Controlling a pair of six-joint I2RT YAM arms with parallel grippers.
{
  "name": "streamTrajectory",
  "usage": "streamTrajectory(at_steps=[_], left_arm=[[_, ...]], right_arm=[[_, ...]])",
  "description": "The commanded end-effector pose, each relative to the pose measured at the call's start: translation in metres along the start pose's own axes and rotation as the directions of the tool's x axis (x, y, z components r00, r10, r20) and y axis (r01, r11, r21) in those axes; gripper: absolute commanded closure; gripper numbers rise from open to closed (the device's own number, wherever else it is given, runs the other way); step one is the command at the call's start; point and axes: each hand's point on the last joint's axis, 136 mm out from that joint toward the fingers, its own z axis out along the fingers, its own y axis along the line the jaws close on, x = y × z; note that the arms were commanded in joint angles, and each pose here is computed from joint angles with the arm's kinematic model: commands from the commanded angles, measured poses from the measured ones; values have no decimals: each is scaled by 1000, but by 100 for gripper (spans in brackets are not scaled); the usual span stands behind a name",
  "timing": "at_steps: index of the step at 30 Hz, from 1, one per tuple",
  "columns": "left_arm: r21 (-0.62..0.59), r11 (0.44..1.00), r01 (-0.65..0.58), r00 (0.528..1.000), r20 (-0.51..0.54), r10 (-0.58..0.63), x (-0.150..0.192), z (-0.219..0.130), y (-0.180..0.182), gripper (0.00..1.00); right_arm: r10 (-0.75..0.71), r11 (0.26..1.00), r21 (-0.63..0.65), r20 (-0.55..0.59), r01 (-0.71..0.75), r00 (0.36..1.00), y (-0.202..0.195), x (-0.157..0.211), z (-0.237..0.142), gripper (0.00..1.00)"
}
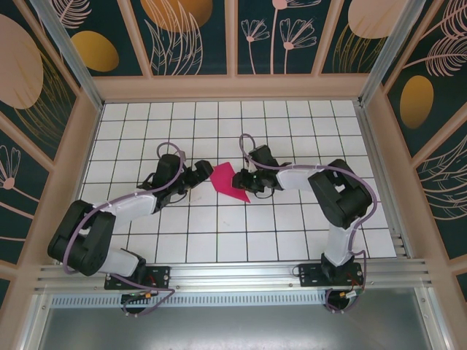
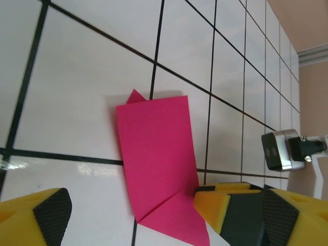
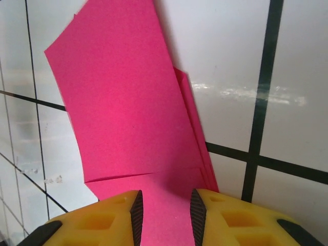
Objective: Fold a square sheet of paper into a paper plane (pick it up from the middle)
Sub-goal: Fold the wing for the fifth time at the center of the table.
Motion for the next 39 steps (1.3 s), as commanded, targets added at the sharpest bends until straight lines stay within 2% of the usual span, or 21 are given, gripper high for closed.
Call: streamTrajectory(at_steps=[1,8,16,23,31,34,39], left_arm=[[70,996,63,997,-51,-59,8,4,-7,5],[108,988,108,987,-133,-93,30,14,-17,5],[87,988,130,971,-211,-109,55,35,-22,8],[108,985,136,965,-237,-107,60,43,-31,16],[103,985,137,961,-256,-107,64,48,-32,18],[118,984,135,959,-265,-100,65,49,-36,23],[127,981,145,954,-279,-105,69,51,-37,41]], right_arm=[[53,999,-2,-31,-53,998,-14,8,6,65],[126,989,-69,-61,-130,990,-21,11,2,65],[143,985,-88,-90,-151,986,-22,19,4,65],[167,981,-89,-79,-174,983,-30,14,1,66],[169,981,-87,-81,-176,982,-32,14,1,65],[168,980,-93,-83,-176,982,-31,14,1,66],[147,976,-149,-97,-160,984,-19,13,-2,66]])
